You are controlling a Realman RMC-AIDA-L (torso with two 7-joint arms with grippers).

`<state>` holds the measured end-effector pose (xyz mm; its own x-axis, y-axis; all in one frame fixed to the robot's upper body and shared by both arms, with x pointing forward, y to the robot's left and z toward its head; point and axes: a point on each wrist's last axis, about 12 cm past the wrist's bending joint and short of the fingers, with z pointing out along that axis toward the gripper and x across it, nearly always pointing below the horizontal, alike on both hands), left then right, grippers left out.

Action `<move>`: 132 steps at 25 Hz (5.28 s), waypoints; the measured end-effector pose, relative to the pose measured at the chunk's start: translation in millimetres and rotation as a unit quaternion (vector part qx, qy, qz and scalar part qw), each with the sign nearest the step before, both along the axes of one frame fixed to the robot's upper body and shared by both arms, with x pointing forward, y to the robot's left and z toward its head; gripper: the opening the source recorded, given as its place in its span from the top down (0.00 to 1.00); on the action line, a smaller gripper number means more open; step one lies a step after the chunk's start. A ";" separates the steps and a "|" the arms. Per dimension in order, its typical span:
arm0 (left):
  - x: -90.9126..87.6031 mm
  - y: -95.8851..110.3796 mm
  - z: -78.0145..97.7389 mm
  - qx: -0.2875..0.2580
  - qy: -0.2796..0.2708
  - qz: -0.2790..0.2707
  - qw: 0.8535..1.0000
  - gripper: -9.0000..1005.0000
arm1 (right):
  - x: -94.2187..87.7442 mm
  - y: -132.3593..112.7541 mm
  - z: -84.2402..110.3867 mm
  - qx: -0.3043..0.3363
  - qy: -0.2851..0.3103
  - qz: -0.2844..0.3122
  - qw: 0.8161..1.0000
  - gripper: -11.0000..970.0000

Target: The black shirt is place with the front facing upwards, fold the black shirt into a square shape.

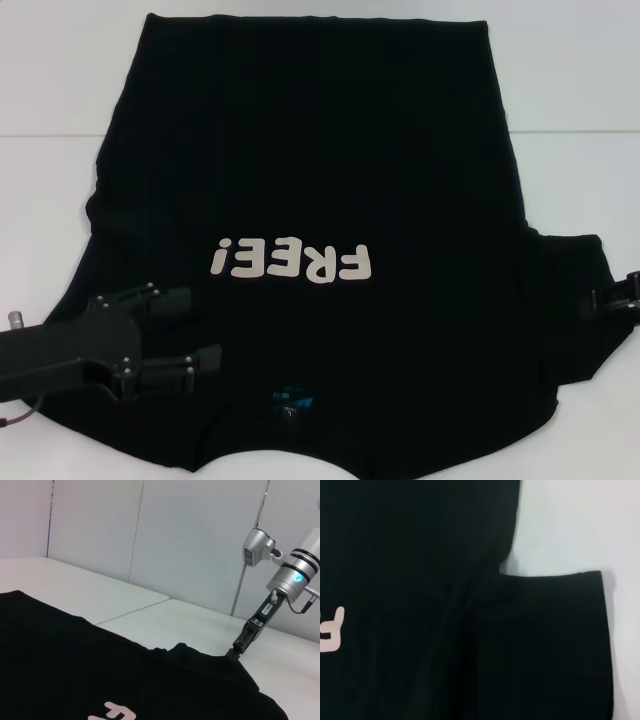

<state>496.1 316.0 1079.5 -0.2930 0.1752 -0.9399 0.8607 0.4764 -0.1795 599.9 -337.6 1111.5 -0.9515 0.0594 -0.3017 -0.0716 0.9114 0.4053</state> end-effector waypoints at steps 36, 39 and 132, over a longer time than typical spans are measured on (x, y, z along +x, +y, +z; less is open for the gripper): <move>-0.2 4.3 0.5 -0.008 0.017 0.014 1.000 0.10 | 2.5 -14.9 29.6 0.017 -0.062 -0.008 0.998 0.90; -0.3 4.9 0.6 -0.008 0.017 0.016 1.000 0.10 | 3.0 -15.2 39.2 0.037 -0.082 -0.003 0.996 0.90; 7.1 3.7 3.7 -0.006 0.019 0.020 1.000 0.10 | -8.2 3.0 10.7 -0.072 0.044 0.060 0.995 0.12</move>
<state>503.2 319.7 1083.2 -0.3343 0.1526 -0.9300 0.8340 0.5075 -0.2166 591.7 -334.6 1122.2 -0.9720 -0.0944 -0.2150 -0.1539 0.9477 0.2797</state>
